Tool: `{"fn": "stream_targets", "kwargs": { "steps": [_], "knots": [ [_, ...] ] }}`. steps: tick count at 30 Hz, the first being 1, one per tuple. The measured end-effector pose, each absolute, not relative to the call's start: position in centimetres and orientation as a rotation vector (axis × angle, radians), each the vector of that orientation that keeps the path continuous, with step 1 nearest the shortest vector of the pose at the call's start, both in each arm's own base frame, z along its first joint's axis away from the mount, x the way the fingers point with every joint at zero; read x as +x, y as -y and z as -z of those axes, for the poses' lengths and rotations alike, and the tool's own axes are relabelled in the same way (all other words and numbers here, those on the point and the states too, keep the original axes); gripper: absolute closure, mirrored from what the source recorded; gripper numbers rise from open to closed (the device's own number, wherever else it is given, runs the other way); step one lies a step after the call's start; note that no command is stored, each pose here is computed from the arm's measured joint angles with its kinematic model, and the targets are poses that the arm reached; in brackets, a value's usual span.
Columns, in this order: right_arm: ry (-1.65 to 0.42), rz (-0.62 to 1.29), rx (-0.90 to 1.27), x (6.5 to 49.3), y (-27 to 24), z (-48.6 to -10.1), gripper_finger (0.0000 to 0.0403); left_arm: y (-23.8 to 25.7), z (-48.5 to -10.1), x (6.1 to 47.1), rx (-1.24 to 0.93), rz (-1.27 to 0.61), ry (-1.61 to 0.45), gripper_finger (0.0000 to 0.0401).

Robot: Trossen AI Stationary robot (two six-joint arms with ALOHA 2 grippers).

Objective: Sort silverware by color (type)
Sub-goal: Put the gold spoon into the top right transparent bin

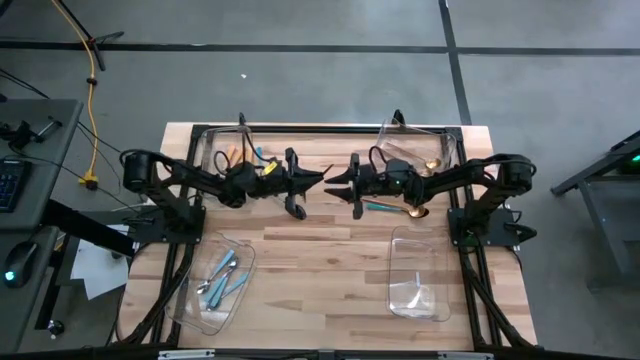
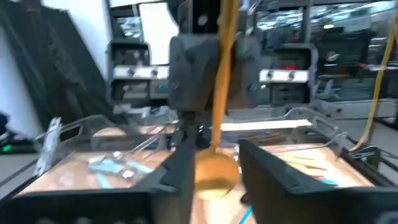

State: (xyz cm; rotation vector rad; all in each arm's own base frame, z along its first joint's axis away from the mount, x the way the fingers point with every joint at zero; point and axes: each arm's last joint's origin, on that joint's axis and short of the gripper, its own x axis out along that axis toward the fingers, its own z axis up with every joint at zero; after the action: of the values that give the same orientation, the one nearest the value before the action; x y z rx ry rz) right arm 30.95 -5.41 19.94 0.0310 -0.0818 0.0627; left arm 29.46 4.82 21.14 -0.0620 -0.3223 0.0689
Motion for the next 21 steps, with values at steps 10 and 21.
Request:
{"fn": "stream_targets", "kwargs": {
  "steps": [10,21],
  "knots": [
    [0.073,-0.024,0.055,32.8,4.6,-21.7,0.0181,-4.6,-21.1,29.5,-0.07,-0.05,0.321,0.0391],
    [0.056,-0.036,0.063,33.7,3.6,-22.6,0.0202,-4.4,-21.1,29.5,-0.071,-0.052,0.321,0.0391]
  ]
}}
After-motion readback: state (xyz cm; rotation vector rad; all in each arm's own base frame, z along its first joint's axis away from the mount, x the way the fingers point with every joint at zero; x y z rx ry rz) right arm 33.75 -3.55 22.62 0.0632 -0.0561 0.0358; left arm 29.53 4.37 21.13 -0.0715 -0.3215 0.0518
